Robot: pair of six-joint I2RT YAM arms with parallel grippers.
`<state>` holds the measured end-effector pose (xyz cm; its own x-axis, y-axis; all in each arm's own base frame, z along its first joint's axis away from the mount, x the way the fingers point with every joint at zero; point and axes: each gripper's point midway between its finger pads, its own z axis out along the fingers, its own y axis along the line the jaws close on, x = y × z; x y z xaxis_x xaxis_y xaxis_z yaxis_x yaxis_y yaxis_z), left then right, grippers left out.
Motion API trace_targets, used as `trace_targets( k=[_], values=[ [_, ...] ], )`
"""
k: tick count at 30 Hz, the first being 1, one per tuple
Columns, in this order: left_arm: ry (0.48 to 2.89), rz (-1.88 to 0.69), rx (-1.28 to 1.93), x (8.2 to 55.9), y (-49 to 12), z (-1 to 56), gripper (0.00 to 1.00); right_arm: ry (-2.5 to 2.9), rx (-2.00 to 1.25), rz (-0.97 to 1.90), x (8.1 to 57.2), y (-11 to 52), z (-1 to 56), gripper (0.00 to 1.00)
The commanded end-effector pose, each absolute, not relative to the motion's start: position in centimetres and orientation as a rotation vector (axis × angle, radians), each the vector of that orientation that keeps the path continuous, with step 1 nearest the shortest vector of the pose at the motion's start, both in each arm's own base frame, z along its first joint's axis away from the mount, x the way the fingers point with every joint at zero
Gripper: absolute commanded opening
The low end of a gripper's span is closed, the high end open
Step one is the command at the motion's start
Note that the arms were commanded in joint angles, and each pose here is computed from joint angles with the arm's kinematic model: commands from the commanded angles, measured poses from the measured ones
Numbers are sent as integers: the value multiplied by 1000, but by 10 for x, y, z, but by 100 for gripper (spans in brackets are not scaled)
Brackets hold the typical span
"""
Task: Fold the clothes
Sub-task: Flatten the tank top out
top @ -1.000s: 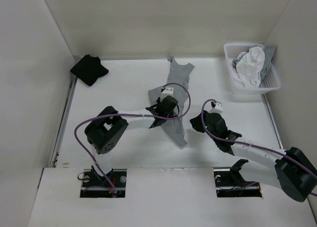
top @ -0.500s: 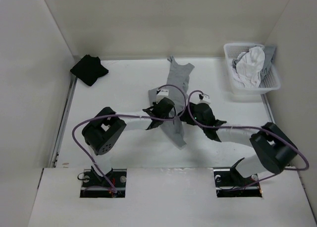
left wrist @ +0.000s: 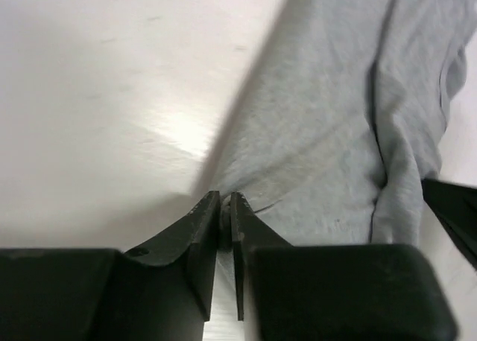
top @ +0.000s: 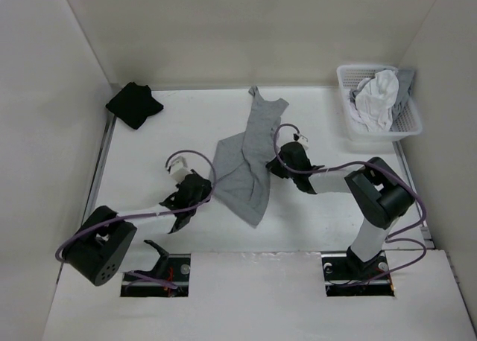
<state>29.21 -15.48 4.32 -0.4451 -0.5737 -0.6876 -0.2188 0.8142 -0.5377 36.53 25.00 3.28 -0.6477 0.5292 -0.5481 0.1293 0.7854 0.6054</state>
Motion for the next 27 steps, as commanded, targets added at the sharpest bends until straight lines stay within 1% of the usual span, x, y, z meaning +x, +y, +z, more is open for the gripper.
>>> trace_targets(
  k=[1,2,4,6,8,10,11,13,16,17,19,20,22,24,27],
  values=[
    [1855,-681,-933,290,-128,48,14,2176,529,712,380,254,47,0],
    [1826,-701,-987,288,-116,47,17,2170,539,713,380,252,48,0],
    [1802,-689,-982,289,-101,51,22,2160,550,690,379,247,49,1],
    [1800,-651,-901,293,-96,65,23,2148,558,667,378,241,50,4],
    [1799,-579,-805,299,-95,87,29,2138,561,666,375,236,51,14],
    [1821,-492,-693,304,-102,107,30,2126,540,684,373,237,57,32],
    [1830,-453,-613,307,-113,119,31,2122,527,693,371,237,60,36],
    [1853,-386,-439,313,-141,133,31,2104,509,711,367,237,68,39],
    [1943,-304,-186,326,-193,128,29,2074,478,734,359,233,84,39],
    [1970,-287,-142,329,-203,123,29,2069,469,738,356,232,88,37],
    [2052,-232,-43,339,-230,102,25,2057,443,757,347,229,96,29],
    [2078,-206,-24,343,-236,94,23,2057,435,767,344,227,98,25],
    [2103,-164,-5,348,-242,83,22,2052,408,794,336,227,103,21],
    [2107,-121,11,351,-246,75,23,2048,380,809,330,228,105,21],
    [2101,-86,57,352,-254,70,28,2048,341,822,322,234,106,22]
  ],
)
